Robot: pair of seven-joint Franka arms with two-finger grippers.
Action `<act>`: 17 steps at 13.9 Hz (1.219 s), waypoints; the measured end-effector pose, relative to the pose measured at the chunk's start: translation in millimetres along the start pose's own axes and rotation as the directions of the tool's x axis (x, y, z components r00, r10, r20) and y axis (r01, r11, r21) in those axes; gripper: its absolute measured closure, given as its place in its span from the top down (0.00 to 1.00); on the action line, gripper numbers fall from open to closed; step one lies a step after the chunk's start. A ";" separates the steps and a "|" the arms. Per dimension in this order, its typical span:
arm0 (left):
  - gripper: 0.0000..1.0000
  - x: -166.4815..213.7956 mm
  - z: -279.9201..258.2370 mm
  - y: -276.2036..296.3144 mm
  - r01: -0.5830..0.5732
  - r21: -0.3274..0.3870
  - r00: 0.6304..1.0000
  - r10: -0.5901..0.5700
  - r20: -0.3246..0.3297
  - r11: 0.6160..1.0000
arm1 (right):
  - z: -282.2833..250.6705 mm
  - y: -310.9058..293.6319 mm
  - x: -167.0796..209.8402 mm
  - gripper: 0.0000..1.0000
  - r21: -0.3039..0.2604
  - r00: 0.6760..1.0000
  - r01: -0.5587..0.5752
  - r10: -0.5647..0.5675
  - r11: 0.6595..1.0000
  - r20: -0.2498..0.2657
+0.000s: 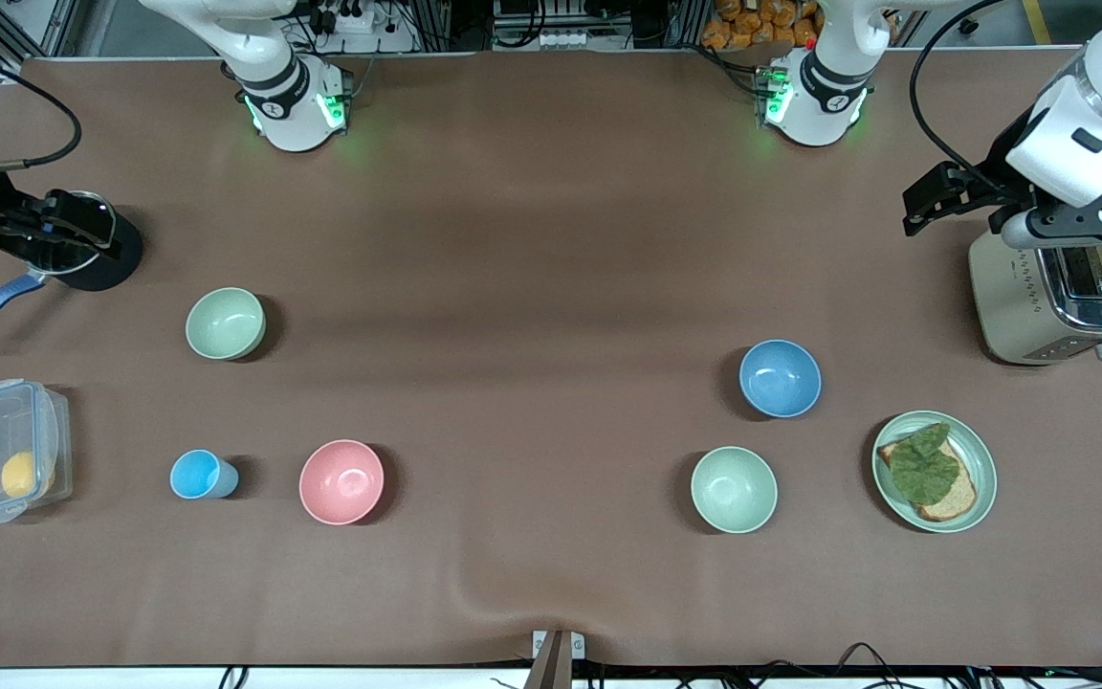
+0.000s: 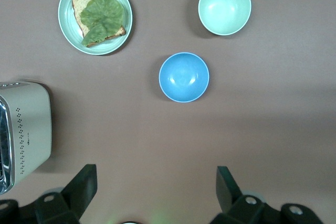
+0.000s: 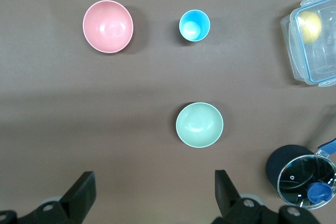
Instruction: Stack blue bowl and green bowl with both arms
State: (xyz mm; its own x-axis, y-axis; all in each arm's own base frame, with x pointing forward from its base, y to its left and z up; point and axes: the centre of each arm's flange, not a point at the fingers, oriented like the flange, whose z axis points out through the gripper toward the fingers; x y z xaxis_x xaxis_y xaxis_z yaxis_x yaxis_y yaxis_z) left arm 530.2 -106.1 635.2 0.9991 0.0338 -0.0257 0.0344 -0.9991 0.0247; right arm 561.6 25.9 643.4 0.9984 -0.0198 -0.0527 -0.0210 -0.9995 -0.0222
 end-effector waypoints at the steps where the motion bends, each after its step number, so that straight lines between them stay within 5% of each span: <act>1: 1.00 0.1 -0.1 -0.1 0.000 0.000 1.000 0.000 -0.001 1.000 | 0.0 0.0 0.0 1.00 0.000 1.000 0.000 0.000 1.000 0.000; 9: 1.00 5.6 4.1 -1.6 0.004 -0.002 1.000 -0.004 0.000 1.000 | 0.2 -0.1 0.0 1.00 0.000 1.000 0.000 0.000 1.000 0.000; 17: 1.00 82.3 87.3 -7.5 0.017 0.043 0.999 -0.019 0.050 0.999 | 0.2 -0.4 0.6 1.00 0.000 1.000 0.001 -0.001 1.000 -0.004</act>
State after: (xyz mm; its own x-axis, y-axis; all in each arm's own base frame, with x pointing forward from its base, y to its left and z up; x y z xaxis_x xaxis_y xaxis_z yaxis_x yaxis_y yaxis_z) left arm 610.0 -98.0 545.7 0.9958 0.0517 -0.0760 0.0504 -0.9986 -0.0187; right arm 562.2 26.3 643.1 0.9986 -0.0193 -0.0484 -0.0204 -0.9995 -0.0226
